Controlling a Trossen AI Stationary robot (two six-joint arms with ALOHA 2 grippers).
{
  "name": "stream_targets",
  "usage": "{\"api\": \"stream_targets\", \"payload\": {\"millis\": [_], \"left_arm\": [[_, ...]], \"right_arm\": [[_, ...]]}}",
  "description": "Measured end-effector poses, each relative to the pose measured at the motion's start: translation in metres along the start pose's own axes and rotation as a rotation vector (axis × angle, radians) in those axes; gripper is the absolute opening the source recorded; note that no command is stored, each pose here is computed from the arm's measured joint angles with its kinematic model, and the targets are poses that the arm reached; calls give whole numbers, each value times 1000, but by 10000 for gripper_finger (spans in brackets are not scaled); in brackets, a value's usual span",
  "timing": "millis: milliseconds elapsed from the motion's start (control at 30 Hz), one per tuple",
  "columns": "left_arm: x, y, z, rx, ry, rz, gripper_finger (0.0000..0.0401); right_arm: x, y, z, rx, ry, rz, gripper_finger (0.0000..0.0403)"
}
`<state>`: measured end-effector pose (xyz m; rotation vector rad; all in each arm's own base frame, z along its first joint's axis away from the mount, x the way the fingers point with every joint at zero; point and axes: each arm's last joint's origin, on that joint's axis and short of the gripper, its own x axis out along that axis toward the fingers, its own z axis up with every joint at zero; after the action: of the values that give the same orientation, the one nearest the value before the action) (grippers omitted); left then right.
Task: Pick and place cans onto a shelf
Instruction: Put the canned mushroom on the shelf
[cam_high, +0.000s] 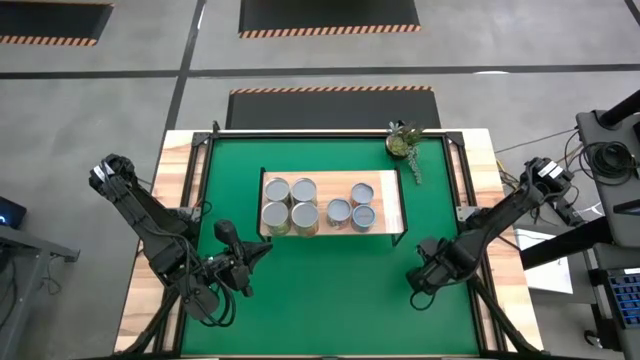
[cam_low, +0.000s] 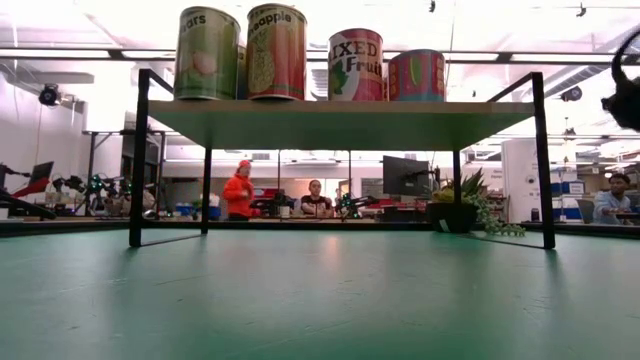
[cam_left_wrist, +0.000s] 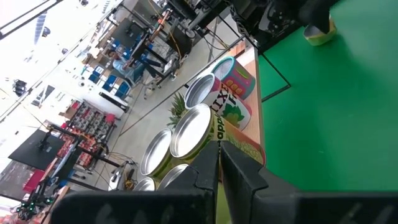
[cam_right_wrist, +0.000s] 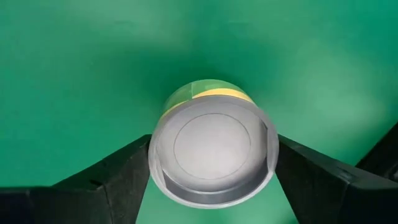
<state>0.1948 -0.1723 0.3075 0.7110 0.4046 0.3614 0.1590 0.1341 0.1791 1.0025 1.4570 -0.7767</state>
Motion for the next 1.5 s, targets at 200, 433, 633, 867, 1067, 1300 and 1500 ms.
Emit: {"api": "stream_targets", "payload": {"millis": [200,433,633,867,1067,1300,1500], "left_arm": [[0,0,0,0,0,0,0],[0,0,0,0,0,0,0],[0,0,0,0,0,0,0],[0,0,0,-1,-1,0,0],[0,0,0,-1,-1,0,0],[-2,5,6,-27,-9,-1,0],[-2,5,7,-35,-11,-3,0]], "right_arm": [[-29,22,-7,-86,-35,130,294],[-87,45,-15,-215,-179,278,294],[-142,61,-17,-338,-370,442,294],[-180,70,3,-436,-534,436,294],[-188,64,32,-451,-552,188,295],[-184,65,65,-461,-515,74,295],[-176,69,80,-470,-463,11,295]]}}
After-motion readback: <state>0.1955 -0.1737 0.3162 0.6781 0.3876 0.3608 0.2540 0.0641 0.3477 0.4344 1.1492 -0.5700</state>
